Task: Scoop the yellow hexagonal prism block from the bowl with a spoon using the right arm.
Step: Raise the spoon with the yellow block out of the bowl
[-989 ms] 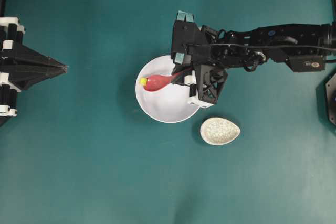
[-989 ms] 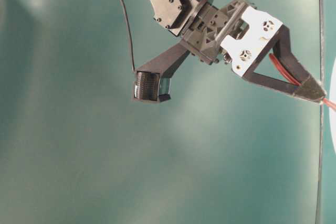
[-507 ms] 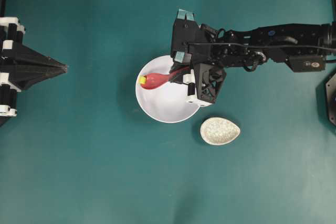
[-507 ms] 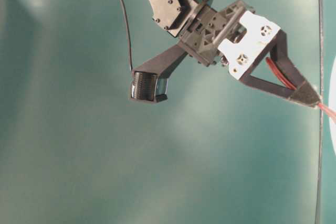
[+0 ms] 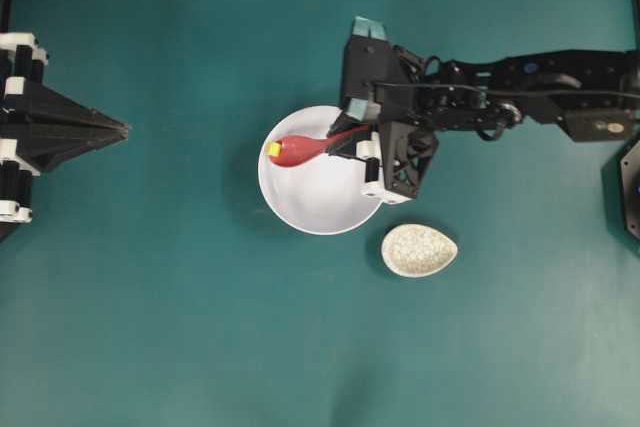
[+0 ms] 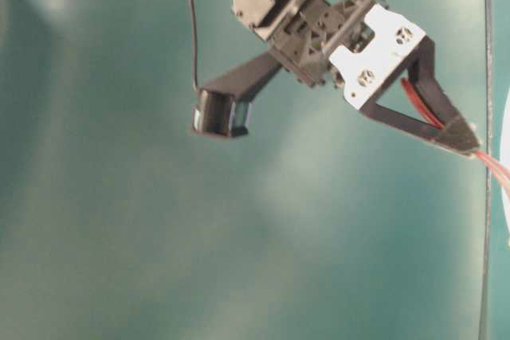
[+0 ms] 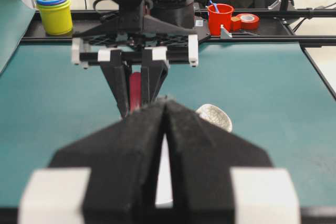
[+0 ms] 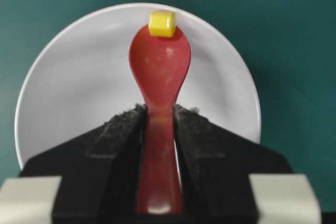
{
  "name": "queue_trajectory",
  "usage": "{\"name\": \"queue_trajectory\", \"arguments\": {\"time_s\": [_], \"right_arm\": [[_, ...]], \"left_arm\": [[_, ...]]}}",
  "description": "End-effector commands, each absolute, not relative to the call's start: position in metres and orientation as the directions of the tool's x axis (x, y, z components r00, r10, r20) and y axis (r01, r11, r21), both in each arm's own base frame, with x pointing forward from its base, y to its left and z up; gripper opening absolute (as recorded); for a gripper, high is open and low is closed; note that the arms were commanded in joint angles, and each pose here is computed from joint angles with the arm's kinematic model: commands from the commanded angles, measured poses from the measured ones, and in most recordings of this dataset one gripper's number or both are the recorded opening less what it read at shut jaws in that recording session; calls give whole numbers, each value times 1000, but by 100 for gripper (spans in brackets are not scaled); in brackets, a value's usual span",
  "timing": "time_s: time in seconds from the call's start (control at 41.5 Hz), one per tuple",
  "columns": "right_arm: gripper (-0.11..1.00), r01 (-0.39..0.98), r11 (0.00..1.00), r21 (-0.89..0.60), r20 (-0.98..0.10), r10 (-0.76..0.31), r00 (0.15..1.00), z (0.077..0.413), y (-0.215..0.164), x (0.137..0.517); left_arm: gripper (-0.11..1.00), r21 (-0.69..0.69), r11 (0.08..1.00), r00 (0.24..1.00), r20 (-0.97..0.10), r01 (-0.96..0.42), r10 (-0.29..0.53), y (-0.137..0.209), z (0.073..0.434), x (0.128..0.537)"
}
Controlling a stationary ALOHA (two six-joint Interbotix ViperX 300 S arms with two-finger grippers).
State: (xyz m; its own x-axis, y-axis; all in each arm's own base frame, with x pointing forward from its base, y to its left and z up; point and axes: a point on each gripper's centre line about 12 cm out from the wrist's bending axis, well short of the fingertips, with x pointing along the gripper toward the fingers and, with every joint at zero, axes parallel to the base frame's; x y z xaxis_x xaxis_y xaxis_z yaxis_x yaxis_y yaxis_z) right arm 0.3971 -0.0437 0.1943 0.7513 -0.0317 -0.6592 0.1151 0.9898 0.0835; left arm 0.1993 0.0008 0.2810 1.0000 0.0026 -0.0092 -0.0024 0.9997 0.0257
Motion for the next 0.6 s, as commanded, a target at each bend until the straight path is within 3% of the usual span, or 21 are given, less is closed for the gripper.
{"name": "queue_trajectory", "arguments": {"time_s": [0.0, 0.169, 0.579], "right_arm": [[25, 119, 989, 83, -596, -46, 801, 213, -41, 392], [25, 129, 989, 68, -524, -75, 848, 219, -36, 381], [25, 168, 982, 85, -208, -148, 967, 257, -25, 327]], "left_arm": [[0, 26, 1000, 1000, 17, -4, 4, 1, 291, 202], [0, 26, 1000, 1000, 17, -3, 2, 1, 291, 202], [0, 26, 1000, 1000, 17, -4, 4, 1, 291, 202]]}}
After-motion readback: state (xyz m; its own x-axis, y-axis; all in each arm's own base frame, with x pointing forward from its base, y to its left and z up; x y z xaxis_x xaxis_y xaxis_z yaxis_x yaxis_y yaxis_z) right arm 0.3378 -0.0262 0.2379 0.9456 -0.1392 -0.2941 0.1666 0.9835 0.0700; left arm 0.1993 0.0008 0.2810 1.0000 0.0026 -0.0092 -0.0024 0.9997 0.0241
